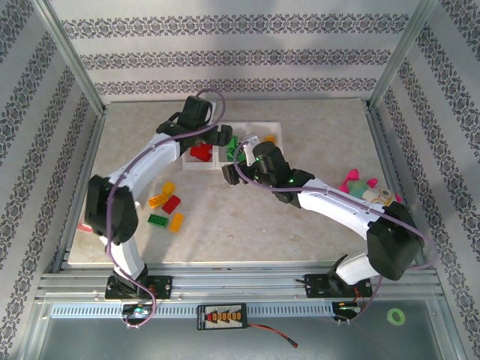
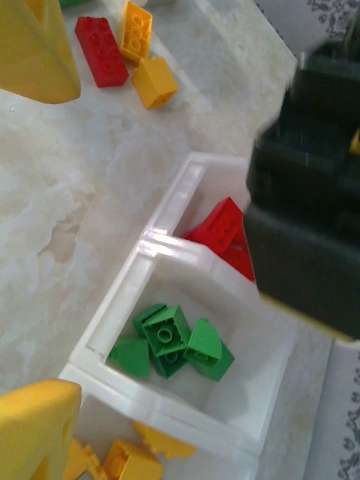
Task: Sort the legos into containers by color
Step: Place the lego in the container, then pick up the lego from the middle-left of the table.
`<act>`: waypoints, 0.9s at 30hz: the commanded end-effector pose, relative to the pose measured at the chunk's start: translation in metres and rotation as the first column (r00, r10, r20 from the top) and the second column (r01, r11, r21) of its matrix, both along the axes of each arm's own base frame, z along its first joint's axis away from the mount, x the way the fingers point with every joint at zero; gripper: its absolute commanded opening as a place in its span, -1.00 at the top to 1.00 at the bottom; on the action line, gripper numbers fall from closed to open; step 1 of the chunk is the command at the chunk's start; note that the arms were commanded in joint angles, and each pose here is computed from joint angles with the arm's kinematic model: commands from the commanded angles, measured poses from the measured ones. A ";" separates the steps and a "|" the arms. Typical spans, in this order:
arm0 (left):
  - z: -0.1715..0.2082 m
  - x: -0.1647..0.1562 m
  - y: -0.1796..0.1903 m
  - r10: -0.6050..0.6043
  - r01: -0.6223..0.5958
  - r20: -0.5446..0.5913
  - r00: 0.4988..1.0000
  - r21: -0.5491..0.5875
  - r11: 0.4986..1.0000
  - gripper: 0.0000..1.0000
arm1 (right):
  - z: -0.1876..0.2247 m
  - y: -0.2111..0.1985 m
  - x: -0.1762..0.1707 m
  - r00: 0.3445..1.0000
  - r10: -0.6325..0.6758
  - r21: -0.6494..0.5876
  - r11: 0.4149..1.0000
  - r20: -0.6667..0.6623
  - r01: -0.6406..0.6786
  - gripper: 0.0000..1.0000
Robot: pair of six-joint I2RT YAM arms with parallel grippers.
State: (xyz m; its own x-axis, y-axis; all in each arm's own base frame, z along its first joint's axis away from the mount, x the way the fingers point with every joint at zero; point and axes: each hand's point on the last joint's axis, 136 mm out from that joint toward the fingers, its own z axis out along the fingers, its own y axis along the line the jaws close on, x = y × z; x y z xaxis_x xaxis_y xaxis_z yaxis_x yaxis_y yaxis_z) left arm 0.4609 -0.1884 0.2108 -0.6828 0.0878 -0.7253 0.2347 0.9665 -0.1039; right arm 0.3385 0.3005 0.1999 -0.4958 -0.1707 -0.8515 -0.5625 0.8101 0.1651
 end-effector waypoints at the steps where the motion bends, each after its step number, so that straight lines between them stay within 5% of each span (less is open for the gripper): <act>1: -0.012 -0.026 0.029 0.079 -0.080 0.013 0.997 0.078 0.994 -0.99 | 0.013 0.019 0.000 0.998 0.059 0.027 0.998 0.025 -0.059 -0.89; 14: -0.092 -0.148 0.115 0.219 -0.150 -0.302 0.928 0.236 0.960 -0.99 | 0.010 0.068 -0.024 0.959 0.281 0.008 0.960 0.027 -0.281 -0.90; 27: -0.142 -0.136 0.147 0.286 -0.178 -0.412 0.865 0.280 0.943 -0.51 | 0.004 0.094 -0.036 0.941 0.338 -0.012 0.941 0.011 -0.337 -0.91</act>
State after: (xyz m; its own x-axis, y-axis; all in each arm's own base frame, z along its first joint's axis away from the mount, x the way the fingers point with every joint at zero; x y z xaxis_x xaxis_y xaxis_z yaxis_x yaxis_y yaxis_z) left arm 0.3189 -0.0454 0.0726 -0.9436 0.0035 -0.3310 -0.0238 0.9966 0.0783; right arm 0.3053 0.3866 0.1942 -0.4207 -0.3314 -0.8445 -0.7856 0.5987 0.1563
